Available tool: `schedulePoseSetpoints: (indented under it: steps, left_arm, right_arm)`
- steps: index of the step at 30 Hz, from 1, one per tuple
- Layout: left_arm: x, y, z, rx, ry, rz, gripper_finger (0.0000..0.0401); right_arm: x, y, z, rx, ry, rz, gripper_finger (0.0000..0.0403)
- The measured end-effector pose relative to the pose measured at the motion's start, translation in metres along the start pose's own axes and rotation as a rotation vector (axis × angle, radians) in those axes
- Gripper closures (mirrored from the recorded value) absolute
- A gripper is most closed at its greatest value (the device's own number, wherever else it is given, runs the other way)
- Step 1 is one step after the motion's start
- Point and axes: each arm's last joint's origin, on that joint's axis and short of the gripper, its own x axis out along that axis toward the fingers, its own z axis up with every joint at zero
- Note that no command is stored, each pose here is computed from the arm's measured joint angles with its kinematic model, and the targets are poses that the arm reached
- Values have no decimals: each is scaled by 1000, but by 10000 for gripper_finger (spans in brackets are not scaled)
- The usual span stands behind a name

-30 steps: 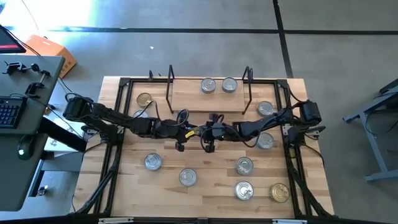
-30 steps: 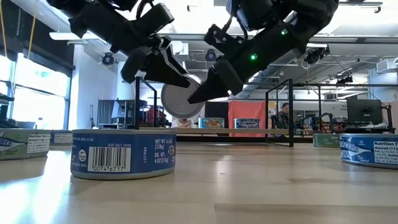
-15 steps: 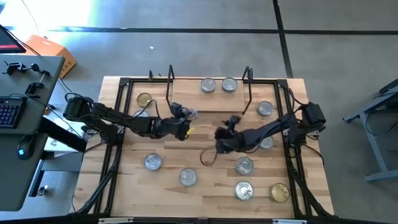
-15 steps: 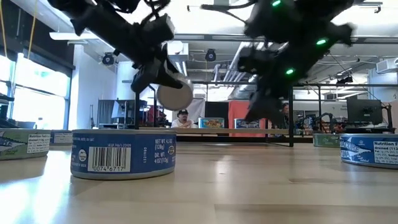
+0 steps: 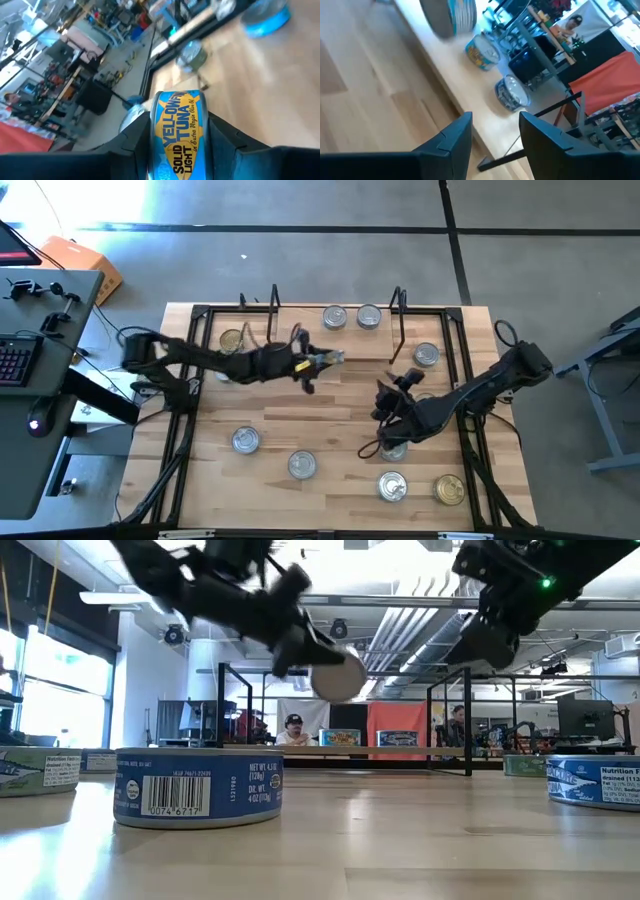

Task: Stack canned seafood by type on shelf
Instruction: Put the light blue tuna can aligned with the other light blue tuna can on the shelf

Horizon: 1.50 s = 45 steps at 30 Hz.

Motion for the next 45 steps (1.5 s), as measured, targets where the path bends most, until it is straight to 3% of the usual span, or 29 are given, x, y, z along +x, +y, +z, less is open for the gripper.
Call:
schedulePoseSetpoints:
  steps: [6, 8, 13, 22, 34, 45]
  left_arm:
    - [51, 1, -25, 90, 154, 64, 274]
    - [61, -2, -32, 138, 223, 95, 258]
    - [73, -8, -35, 157, 224, 89, 208]
    - [70, -20, -36, 167, 253, 0, 165]
    - [67, -28, -37, 88, 313, -40, 156]
    - [34, -14, 5, 25, 321, 6, 156]
  right_arm:
    - [2, -1, 1, 43, -7, -21, 249]
    - [2, -1, 1, 52, -5, -18, 249]
    - [2, -1, 1, 69, 0, -12, 249]
    - [2, -1, 1, 72, 0, -10, 249]
    - [3, 0, 1, 75, 0, -9, 249]
    - [3, 0, 1, 82, 1, -5, 249]
